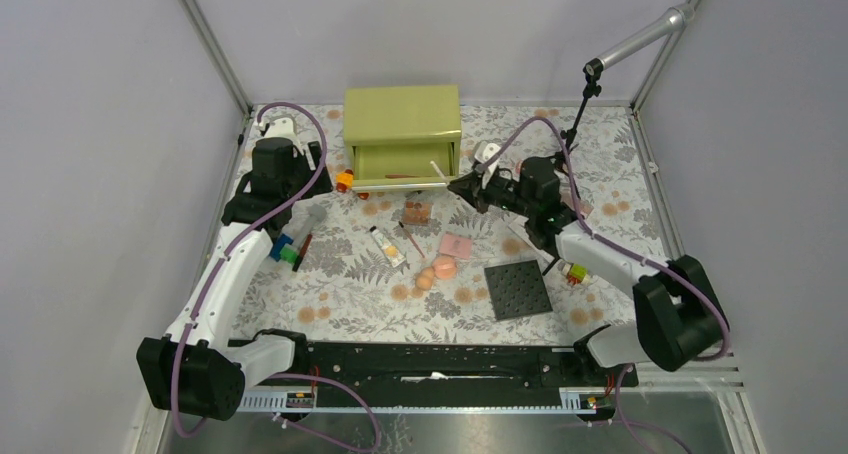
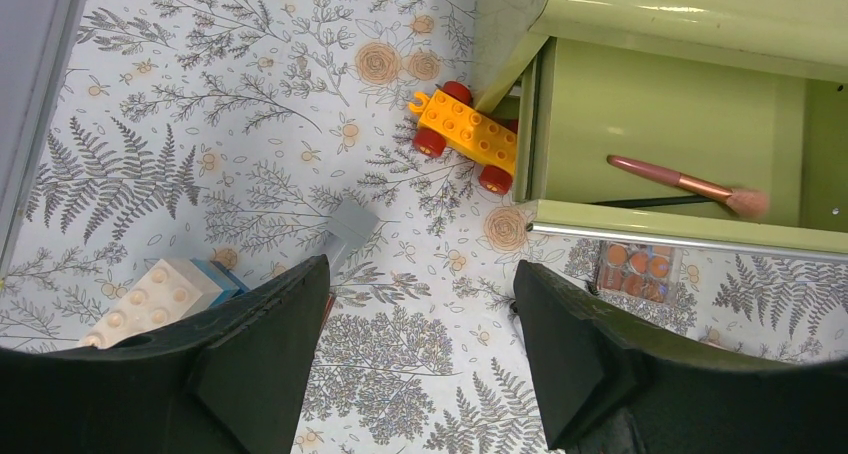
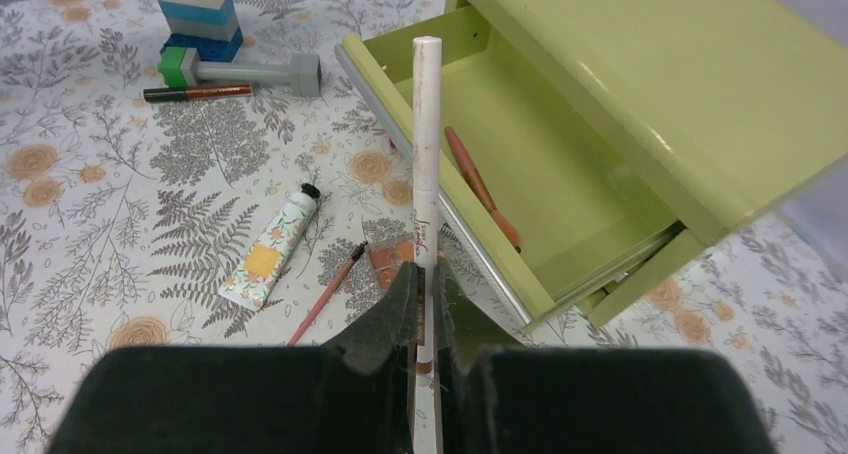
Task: Organize the makeup
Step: Pick up the makeup tool from the center of the board, then place the makeup tool in the drawer.
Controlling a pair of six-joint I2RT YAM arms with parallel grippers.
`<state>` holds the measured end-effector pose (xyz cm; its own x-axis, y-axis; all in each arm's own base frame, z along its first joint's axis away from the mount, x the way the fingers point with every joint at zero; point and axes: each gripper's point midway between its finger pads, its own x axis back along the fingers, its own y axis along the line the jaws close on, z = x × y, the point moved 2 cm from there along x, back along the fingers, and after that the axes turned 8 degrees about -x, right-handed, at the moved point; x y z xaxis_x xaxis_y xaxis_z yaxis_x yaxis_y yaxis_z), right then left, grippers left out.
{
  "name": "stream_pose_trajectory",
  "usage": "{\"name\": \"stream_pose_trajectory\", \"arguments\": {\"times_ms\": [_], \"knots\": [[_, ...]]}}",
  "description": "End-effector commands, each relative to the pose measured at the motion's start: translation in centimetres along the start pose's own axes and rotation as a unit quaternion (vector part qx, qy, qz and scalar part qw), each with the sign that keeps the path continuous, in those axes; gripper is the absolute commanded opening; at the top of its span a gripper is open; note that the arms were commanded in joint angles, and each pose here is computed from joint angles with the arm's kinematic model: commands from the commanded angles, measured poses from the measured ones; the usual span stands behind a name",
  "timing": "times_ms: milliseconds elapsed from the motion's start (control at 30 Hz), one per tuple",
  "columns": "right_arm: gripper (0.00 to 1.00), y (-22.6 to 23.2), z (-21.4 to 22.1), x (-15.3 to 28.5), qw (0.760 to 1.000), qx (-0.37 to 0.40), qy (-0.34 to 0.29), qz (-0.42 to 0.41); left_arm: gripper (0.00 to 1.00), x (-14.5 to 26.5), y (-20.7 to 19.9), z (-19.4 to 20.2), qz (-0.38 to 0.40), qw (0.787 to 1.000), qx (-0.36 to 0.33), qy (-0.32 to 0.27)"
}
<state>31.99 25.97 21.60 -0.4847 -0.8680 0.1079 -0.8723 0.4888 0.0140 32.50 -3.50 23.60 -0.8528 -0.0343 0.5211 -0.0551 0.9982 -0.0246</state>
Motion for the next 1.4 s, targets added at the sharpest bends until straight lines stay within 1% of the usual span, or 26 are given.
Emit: {"name": "stream_pose_trajectory", "arguments": {"times_ms": [0,133,200,233,300,333,433,533,600,667,733,833,900,967,1067,1133,1267,1300,1367], "knots": [[0.00,-1.1,-2.4,-3.0,0.999,0.038,-0.001,0.006,0.76,0.3,-0.2,-1.1,0.008,1.000,0.009,-0.026],[0.00,-2.1,-2.5,-4.7,0.991,0.112,0.070,-0.037,0.76,0.4,0.0,-1.3,0.005,1.000,0.008,-0.029],[0.00,-3.4,-2.4,-5.6,0.983,0.151,0.101,-0.038,0.76,0.5,0.0,-1.3,0.003,0.999,0.008,-0.031],[0.00,-3.9,-2.5,-6.1,0.977,0.172,0.116,-0.044,0.76,0.5,0.0,-1.4,0.003,0.999,0.009,-0.031],[0.00,-4.6,-0.9,-7.2,0.961,0.212,0.162,-0.076,0.76,0.5,0.0,-1.3,0.003,0.999,0.008,-0.031],[0.00,-4.8,-1.1,-7.7,0.953,0.231,0.173,-0.090,0.76,0.5,0.0,-1.3,0.003,0.999,0.008,-0.030],[0.00,-5.2,-0.1,-9.0,0.941,0.247,0.199,-0.119,0.76,0.6,0.0,-1.3,0.004,0.999,0.009,-0.032],[0.00,-5.5,0.5,-10.4,0.936,0.255,0.205,-0.127,0.76,0.7,0.1,-1.4,0.002,0.999,0.008,-0.033],[0.00,-6.0,1.0,-11.2,0.934,0.262,0.213,-0.115,0.76,0.8,0.2,-1.5,0.000,0.999,0.009,-0.036],[0.03,-6.6,1.4,-11.9,0.934,0.268,0.219,-0.093,0.77,0.8,0.2,-1.4,0.000,0.999,0.009,-0.036],[0.11,-7.3,1.7,-12.3,0.936,0.267,0.219,-0.071,0.77,0.9,0.2,-1.4,0.000,0.999,0.009,-0.037],[0.17,-7.6,1.7,-12.6,0.939,0.269,0.209,-0.055,0.77,1.0,0.3,-1.5,-0.002,0.999,0.008,-0.038],[0.27,-7.7,1.6,-12.7,0.939,0.271,0.206,-0.051,0.77,1.0,0.3,-1.6,-0.001,0.999,0.009,-0.040],[0.38,-7.8,1.4,-12.7,0.940,0.273,0.200,-0.045,0.77,1.0,0.3,-1.6,0.000,0.999,0.009,-0.040],[0.46,-7.9,1.0,-12.7,0.942,0.272,0.193,-0.039,0.77,1.0,0.4,-1.7,-0.001,0.999,0.010,-0.040],[0.48,-7.8,0.6,-12.7,0.943,0.271,0.190,-0.037,0.77,1.0,0.4,-1.7,-0.001,0.999,0.010,-0.041],[0.48,-8.0,-0.5,-12.3,0.947,0.262,0.183,-0.019,0.77,1.1,0.4,-1.7,-0.002,0.999,0.011,-0.042],[0.49,-8.1,-1.1,-12.0,0.950,0.255,0.178,-0.004,0.77,1.1,0.4,-1.7,-0.002,0.999,0.011,-0.042],[0.49,-8.7,-2.5,-11.1,0.963,0.209,0.164,0.054,0.77,1.1,0.5,-1.6,-0.003,0.999,0.011,-0.041]]}}
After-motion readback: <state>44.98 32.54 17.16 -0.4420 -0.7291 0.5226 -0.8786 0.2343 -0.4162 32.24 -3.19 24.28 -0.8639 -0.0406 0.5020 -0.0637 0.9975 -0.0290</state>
